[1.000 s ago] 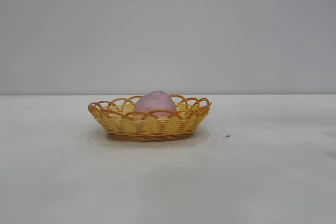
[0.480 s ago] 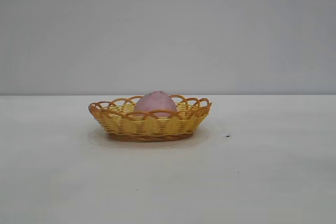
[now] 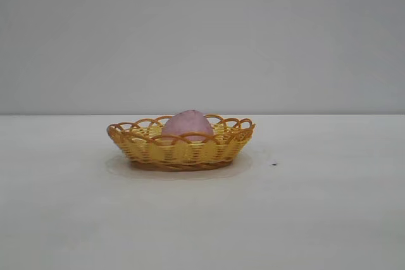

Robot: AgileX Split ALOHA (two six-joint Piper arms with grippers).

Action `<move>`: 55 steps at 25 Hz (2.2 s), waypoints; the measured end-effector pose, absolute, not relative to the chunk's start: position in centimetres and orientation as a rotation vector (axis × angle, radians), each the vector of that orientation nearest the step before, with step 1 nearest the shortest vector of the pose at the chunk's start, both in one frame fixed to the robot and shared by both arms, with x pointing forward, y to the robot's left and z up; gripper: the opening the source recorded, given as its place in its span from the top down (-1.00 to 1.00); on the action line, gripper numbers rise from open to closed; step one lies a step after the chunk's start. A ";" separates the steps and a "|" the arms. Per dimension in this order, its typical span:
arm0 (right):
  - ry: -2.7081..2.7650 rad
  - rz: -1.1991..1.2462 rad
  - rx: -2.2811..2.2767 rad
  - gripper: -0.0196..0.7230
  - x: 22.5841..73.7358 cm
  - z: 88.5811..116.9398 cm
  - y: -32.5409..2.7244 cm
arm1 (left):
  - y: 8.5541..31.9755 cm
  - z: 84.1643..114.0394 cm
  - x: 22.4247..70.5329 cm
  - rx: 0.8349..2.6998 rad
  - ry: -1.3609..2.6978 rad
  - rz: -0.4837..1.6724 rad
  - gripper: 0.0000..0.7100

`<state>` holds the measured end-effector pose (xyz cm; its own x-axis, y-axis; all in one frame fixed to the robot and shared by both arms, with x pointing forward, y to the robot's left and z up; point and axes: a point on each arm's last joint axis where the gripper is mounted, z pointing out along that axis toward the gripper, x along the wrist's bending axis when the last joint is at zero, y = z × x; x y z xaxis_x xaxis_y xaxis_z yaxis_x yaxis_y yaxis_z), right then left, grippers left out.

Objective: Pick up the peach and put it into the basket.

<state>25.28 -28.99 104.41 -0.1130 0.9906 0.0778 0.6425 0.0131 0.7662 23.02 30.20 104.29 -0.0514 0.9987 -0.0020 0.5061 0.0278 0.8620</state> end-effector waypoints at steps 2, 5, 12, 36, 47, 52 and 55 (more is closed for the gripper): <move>1.757 0.973 1.617 -0.14 24.2 104.5 -29.1 | 30.2 104.3 23.0 1.553 1.637 0.934 -0.30; 1.703 1.028 1.557 -0.14 23.0 104.4 -29.1 | 30.2 104.3 23.0 1.553 1.637 0.934 -0.30; 1.705 1.027 1.552 -0.14 22.8 104.4 -29.1 | 30.2 104.3 23.0 1.553 1.637 0.934 -0.30; 1.737 1.045 1.529 0.29 22.8 104.4 -29.2 | 30.2 104.3 23.0 1.553 1.637 0.934 -0.30; 1.737 1.045 1.529 0.29 22.8 104.4 -29.2 | 30.2 104.3 23.0 1.553 1.637 0.934 -0.30; 1.737 1.045 1.529 0.29 22.8 104.4 -29.2 | 30.2 104.3 23.0 1.553 1.637 0.934 -0.30; 1.737 1.045 1.529 0.29 22.8 104.4 -29.2 | 30.2 104.3 23.0 1.553 1.637 0.934 -0.30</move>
<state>22.82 -29.17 104.37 -0.1621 0.9847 0.0640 0.5180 0.0297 0.8549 23.02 30.20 104.29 -0.0513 0.9987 -0.0022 0.5061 0.0279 0.8620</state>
